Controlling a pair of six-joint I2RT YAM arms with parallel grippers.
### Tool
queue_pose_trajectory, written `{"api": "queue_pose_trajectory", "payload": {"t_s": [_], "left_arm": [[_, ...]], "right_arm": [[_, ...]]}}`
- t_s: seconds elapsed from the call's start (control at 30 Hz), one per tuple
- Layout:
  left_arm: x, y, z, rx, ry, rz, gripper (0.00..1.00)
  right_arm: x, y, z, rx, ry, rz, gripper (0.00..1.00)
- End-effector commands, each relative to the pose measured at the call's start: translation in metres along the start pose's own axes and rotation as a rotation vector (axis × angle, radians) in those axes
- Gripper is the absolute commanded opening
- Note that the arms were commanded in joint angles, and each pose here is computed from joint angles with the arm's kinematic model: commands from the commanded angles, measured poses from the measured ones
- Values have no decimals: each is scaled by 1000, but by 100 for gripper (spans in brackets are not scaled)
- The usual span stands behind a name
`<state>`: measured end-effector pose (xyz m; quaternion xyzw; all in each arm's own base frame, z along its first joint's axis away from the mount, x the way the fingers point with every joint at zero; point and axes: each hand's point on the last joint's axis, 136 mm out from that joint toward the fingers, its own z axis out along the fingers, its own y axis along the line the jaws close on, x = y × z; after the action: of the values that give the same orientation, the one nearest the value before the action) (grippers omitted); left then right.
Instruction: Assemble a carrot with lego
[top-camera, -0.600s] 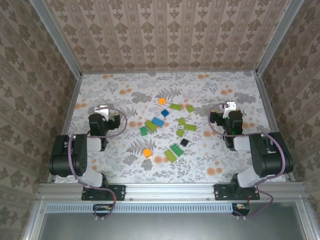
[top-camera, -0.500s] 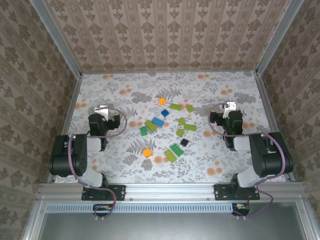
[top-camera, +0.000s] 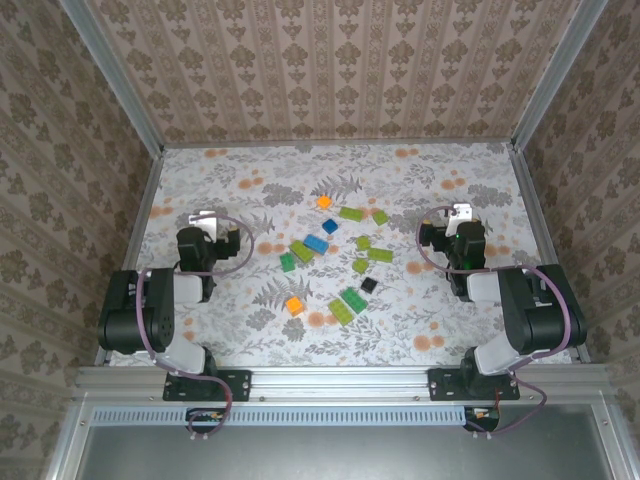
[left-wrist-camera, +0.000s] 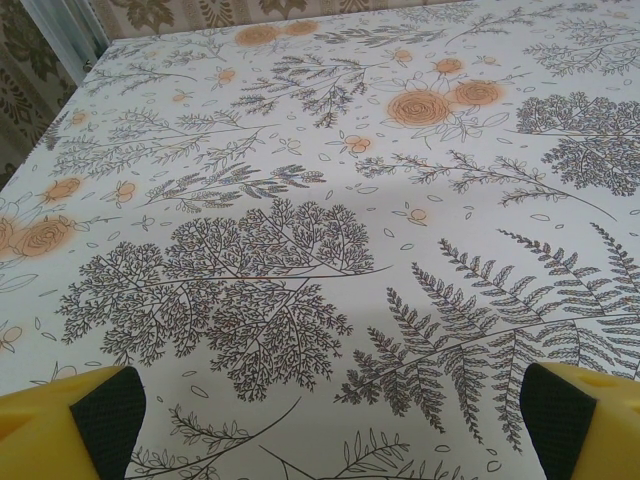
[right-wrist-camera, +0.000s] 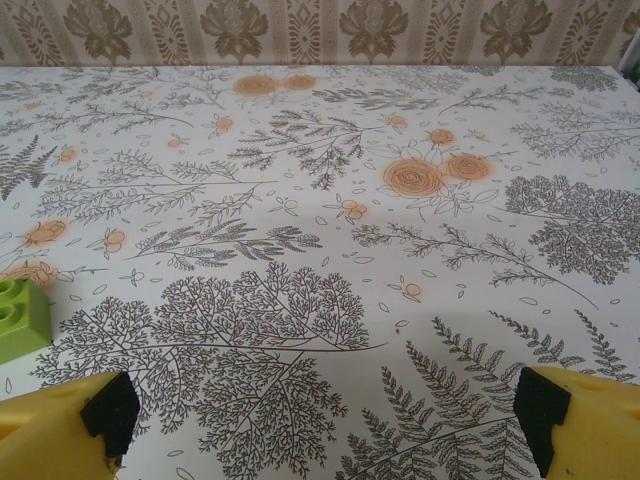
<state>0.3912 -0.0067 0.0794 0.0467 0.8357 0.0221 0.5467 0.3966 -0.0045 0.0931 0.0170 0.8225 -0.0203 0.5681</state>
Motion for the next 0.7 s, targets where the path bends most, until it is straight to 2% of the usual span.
{"api": "queue_pose_trajectory", "payload": {"t_s": [0.0,0.17,0.2,0.23,0.37,0.53,0.57,0.63,0.67], "left_arm": [[-16,1,2,5,-46,6,100],[-28,10,-14,-118,-86,19,100],[-32,12,-18,-139,-89,20,100],[-36,13,-22,-163,-87,27,100],[-62,14,-42,-222,-105,37,100],[-99,14,-64,-148,-122,-164,100],[-100,24,-69,-179,-104,-266,100],[-85,53,-88,-331,-7,-490,100],[-93,58,-96,-330,-2,-511,100]], "right_arm": [[-10,1,2,-5,7,21,100],[-30,-14,-10,134,29,20,100],[-28,-14,-9,148,63,13,100],[-42,-14,-14,160,64,20,100],[-66,-9,-21,150,112,145,100],[-79,17,-33,40,200,194,99],[-80,27,-37,13,220,178,97],[-81,53,-45,-59,260,120,94],[-80,71,-50,-96,285,78,93]]}}
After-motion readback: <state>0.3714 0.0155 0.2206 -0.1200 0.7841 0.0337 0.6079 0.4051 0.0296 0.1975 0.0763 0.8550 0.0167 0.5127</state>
